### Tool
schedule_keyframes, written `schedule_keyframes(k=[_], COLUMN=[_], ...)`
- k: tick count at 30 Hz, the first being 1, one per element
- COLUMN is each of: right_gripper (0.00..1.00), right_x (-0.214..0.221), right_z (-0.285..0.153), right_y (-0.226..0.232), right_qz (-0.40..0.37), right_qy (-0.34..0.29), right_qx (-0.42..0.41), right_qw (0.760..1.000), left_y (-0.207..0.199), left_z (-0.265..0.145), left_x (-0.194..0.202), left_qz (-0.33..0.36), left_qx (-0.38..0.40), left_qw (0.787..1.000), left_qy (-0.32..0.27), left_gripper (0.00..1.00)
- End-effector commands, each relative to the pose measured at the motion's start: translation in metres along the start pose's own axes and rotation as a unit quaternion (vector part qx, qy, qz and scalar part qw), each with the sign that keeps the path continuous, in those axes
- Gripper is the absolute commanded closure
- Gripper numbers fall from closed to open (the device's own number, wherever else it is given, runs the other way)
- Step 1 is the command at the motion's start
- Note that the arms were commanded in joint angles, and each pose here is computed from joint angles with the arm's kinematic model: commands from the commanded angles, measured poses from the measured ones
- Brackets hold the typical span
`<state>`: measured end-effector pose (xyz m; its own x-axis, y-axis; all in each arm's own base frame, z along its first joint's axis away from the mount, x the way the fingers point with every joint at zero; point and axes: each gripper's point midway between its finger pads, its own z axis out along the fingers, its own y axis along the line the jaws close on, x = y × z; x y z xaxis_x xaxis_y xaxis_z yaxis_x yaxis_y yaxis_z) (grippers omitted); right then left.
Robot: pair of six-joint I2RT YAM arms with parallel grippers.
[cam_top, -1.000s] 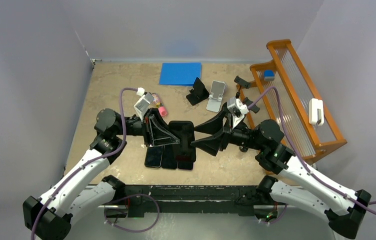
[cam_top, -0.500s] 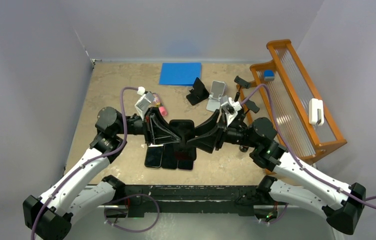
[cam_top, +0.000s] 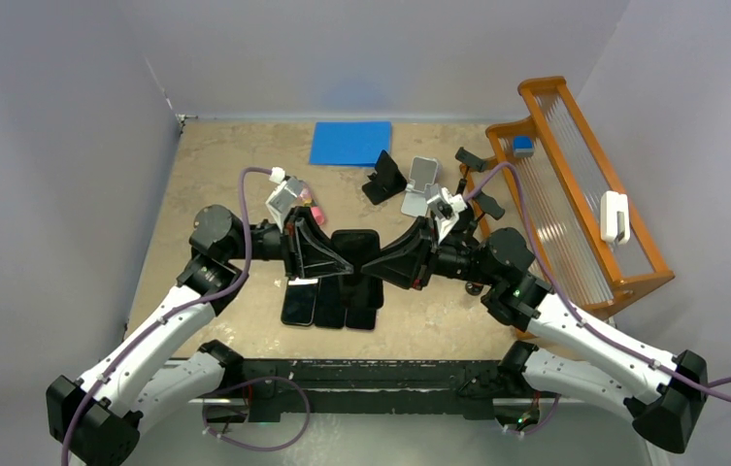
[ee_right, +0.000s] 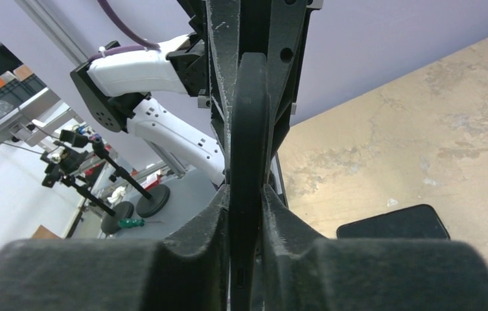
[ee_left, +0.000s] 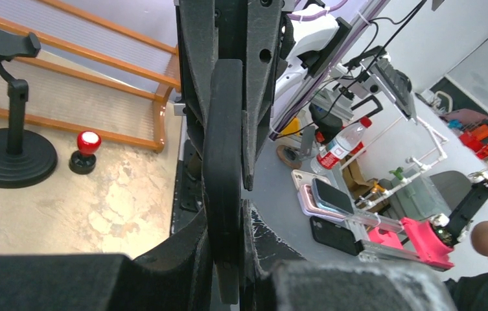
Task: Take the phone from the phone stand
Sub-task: Place the phone at the center of the board.
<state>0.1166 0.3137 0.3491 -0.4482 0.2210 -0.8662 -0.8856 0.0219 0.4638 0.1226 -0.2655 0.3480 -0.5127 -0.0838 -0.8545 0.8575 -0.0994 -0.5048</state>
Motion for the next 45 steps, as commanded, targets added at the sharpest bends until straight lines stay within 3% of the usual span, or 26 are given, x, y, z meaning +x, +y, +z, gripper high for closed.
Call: schedule_keyframes(k=[1, 4, 6, 10, 12, 15, 23, 28, 36, 45], right_gripper=[0.84, 0.98, 1.00, 1.00, 1.00, 1.00, 1.00, 1.00, 1.00, 1.00], right_x=[-0.012, -0.012, -0.013, -0.020, -0.025, -0.028, -0.025, -0.009, 0.042, 0.076], right_z=[0.001, 0.001, 0.000, -0.003, -0.006, -0.012, -0.035, -0.044, -0.051, -0.074], right_y=[0.013, 0.014, 0.012, 0.009, 0.003, -0.008, -0.063, -0.098, -0.145, -0.182], right_qz=[-0.010, -0.009, -0.010, -0.021, -0.025, -0.029, 0.004, 0.015, 0.058, 0.129], right_qy=[-0.022, -0.022, -0.024, -0.032, -0.042, -0.049, -0.059, -0.036, 0.022, 0.039], right_qx=[-0.026, -0.027, -0.021, 0.001, 0.028, 0.072, 0.238, 0.321, 0.386, 0.406], right_qw=[0.999, 0.999, 0.999, 0.999, 0.998, 0.996, 0.970, 0.946, 0.920, 0.904], left_y=[-0.017, -0.013, -0.009, 0.008, 0.024, 0.049, 0.078, 0.093, 0.120, 0.143], left_z=[0.003, 0.003, 0.003, -0.001, -0.009, -0.030, -0.081, -0.097, -0.096, -0.097], left_x=[-0.028, -0.028, -0.028, -0.031, -0.037, -0.049, -0.069, -0.075, -0.055, -0.020], left_qz=[0.061, 0.061, 0.061, 0.070, 0.078, 0.093, 0.139, 0.161, 0.144, 0.119], left_qx=[0.012, 0.004, -0.007, -0.064, -0.130, -0.236, -0.402, -0.455, -0.472, -0.477], left_qw=[0.998, 0.998, 0.998, 0.994, 0.986, 0.961, 0.892, 0.863, 0.860, 0.864], left_qy=[-0.030, -0.031, -0.033, -0.047, -0.069, -0.109, -0.154, -0.150, -0.128, -0.104], left_gripper=[1.00, 1.00, 1.00, 0.54, 0.42, 0.34, 0.32, 0.32, 0.33, 0.33])
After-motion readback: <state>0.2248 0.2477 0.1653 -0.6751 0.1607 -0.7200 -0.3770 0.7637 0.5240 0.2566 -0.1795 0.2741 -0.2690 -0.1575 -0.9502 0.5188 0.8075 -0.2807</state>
